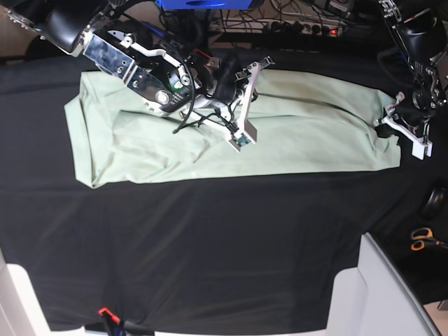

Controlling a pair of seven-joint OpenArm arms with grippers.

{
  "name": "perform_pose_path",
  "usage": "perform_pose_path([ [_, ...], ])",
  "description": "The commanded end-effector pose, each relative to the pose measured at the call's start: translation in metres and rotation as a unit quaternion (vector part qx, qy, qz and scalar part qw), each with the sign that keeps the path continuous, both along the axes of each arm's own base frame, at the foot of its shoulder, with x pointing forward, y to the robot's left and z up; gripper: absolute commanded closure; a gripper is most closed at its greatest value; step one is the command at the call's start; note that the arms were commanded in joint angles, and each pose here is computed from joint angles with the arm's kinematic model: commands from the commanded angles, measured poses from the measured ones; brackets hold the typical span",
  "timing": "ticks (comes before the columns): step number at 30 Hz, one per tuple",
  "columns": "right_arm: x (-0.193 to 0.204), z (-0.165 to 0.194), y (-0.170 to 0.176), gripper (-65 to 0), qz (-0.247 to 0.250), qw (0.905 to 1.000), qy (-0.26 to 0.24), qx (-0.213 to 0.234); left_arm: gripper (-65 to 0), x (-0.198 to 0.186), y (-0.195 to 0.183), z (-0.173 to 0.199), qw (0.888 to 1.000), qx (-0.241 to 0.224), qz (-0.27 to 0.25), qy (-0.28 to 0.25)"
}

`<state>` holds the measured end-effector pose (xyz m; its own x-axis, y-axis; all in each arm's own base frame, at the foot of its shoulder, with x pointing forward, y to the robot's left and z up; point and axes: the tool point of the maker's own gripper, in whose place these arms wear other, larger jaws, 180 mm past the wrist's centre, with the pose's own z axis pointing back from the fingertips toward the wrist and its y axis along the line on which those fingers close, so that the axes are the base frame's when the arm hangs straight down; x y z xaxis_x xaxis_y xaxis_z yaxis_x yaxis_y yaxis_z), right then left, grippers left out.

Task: Fold the T-shirt properly
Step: 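Regrasp the shirt end with the left gripper and lift it, then fold the shirt end with the left gripper toward the right gripper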

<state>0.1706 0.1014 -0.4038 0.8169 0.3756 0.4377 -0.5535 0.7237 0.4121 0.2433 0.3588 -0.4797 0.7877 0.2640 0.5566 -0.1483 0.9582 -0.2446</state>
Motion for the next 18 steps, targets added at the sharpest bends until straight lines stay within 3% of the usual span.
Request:
perform_pose_path([
  [1, 0.008, 0.010, 0.005, 0.0, -0.002, 0.9998, -0.015, 0.015, 0.0, 0.009, 0.009, 0.014, 1.000, 0.019, -0.008, -0.014],
  [5, 0.010, 0.008, 0.001, 0.0, -0.002, 0.9998, -0.018, 0.011, 0.0, 0.009, 0.023, 0.050, 0.995, 0.086, -0.053, -0.017],
  [11, 0.012, 0.010, 0.002, 0.0, -0.003, 0.9997, -0.020, 0.012, 0.0, 0.009, 0.010, 0.105, 0.973, 0.184, -0.138, -0.018],
  [18, 0.016, 0.012, 0.003, 0.0, -0.003, 0.9996, -0.024, 0.014, 0.0, 0.000, -0.031, 0.091, 0.943, 0.249, -0.214, 0.057],
])
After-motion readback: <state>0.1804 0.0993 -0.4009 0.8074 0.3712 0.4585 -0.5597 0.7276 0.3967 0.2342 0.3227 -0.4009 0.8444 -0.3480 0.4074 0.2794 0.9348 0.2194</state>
